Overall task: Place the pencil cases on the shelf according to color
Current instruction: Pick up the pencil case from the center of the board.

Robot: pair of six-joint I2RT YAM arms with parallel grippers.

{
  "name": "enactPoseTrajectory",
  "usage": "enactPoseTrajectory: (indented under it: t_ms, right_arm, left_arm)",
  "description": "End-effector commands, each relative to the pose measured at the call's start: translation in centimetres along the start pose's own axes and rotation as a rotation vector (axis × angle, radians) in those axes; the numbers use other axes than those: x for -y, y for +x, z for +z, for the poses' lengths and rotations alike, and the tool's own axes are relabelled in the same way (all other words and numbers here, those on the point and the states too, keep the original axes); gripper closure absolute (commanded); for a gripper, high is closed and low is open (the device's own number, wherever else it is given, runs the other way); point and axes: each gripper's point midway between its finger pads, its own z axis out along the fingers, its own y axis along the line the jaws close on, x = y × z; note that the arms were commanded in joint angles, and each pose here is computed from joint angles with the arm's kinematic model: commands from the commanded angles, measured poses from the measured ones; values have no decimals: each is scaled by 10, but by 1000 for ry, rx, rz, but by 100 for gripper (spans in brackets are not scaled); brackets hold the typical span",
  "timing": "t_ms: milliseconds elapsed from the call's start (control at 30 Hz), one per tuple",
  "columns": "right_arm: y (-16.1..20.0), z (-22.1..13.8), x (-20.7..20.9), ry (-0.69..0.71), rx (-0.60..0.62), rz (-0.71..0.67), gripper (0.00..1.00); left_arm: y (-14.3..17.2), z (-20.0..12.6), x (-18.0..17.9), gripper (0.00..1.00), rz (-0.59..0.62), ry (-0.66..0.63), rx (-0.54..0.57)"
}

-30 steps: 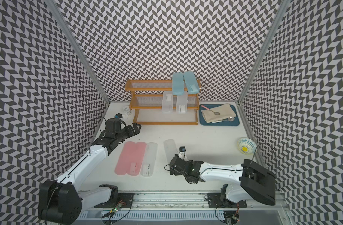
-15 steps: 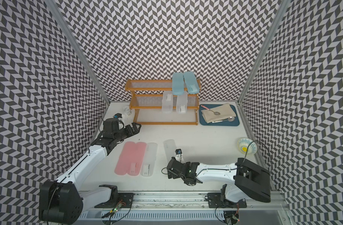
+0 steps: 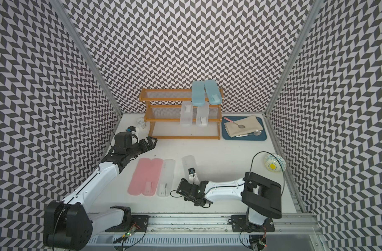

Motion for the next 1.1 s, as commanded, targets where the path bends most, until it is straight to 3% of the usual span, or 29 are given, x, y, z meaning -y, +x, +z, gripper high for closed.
enactPoseTrajectory:
  t_ms: [0,167,433,500,633,900,1067]
  right_arm:
    - [15,9,7,23,-27,15,18]
    - [8,-5,10,47,26,43,30]
    - [-38,-52,8,4,182,121,30]
    - [-53,-62,3,-13,231,136,29]
    - [-95,-83,-8,-26,338,146,29]
    - [-178,-94,-41,-141,428,125,27]
    - [-228,-86,-72,-245,456,148,27]
  left_arm:
    - [-6,-3,4,0,4,23,22]
    - [-21,-10,7,1,24,22,79]
    - [-88,-32,32,0,133,-10,227]
    - [-88,-29,26,0,181,-36,247]
    - [-77,-24,5,0,161,-119,221]
    - [-80,-35,12,0,170,-88,261]
    - [-74,-29,26,0,168,7,226]
